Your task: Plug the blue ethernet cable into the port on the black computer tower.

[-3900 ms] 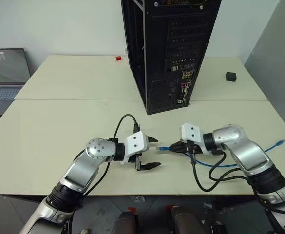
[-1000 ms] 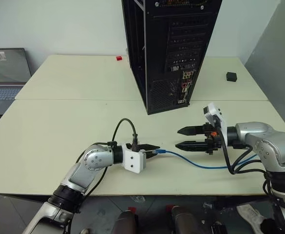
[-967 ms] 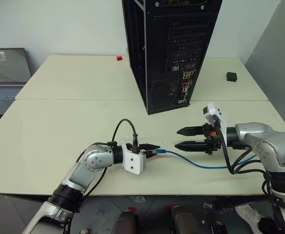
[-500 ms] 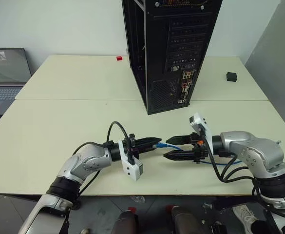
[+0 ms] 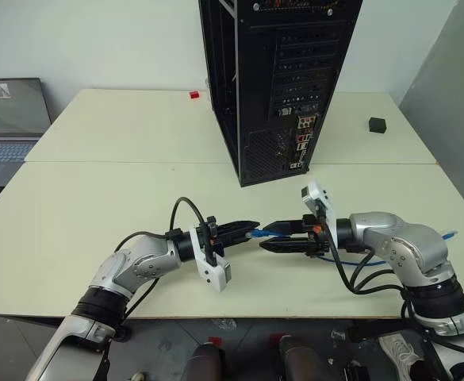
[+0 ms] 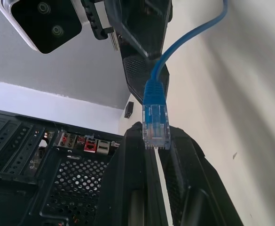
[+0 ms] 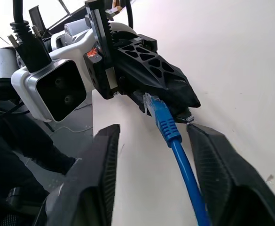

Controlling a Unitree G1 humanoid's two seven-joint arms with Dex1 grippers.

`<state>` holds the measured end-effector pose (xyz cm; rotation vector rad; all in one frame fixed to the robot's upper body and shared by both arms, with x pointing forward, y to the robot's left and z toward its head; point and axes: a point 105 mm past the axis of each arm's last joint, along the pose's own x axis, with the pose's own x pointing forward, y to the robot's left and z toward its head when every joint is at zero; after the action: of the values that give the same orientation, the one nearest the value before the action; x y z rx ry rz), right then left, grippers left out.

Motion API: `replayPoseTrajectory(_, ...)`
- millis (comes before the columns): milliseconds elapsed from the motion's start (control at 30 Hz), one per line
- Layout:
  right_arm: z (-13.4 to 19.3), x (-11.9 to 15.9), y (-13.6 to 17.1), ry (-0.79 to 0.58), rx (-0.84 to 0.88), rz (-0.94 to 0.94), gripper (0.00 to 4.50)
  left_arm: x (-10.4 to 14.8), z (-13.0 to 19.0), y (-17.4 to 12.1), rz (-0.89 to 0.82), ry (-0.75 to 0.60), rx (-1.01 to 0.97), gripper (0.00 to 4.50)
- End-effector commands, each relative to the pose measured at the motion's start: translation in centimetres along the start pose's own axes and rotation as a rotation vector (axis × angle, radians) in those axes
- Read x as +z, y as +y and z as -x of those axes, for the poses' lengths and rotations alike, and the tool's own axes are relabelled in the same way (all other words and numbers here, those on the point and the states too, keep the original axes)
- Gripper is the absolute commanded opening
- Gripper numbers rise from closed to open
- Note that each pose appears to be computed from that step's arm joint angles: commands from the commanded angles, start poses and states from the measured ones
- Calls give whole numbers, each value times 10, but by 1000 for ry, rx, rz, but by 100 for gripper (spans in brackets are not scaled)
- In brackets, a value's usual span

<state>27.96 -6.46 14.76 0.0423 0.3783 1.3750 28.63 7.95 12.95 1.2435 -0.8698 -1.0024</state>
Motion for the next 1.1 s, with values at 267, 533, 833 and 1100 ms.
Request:
replayPoseTrajectory(267,-3,11,1,-36,1,31,2,2,-2,9,-30,-17,29,22)
replayPoseTrajectory(533,-1,11,1,-24,15,18,0,9,-2,8,-12,-63,16,22)
replayPoseTrajectory(833,9,11,0,9,17,27,0,5,0,16,58,-77,32,177)
replayPoseTrajectory(1100,34,23,-16,-17,-143,93,0,-10,5,17,222,9,64,320)
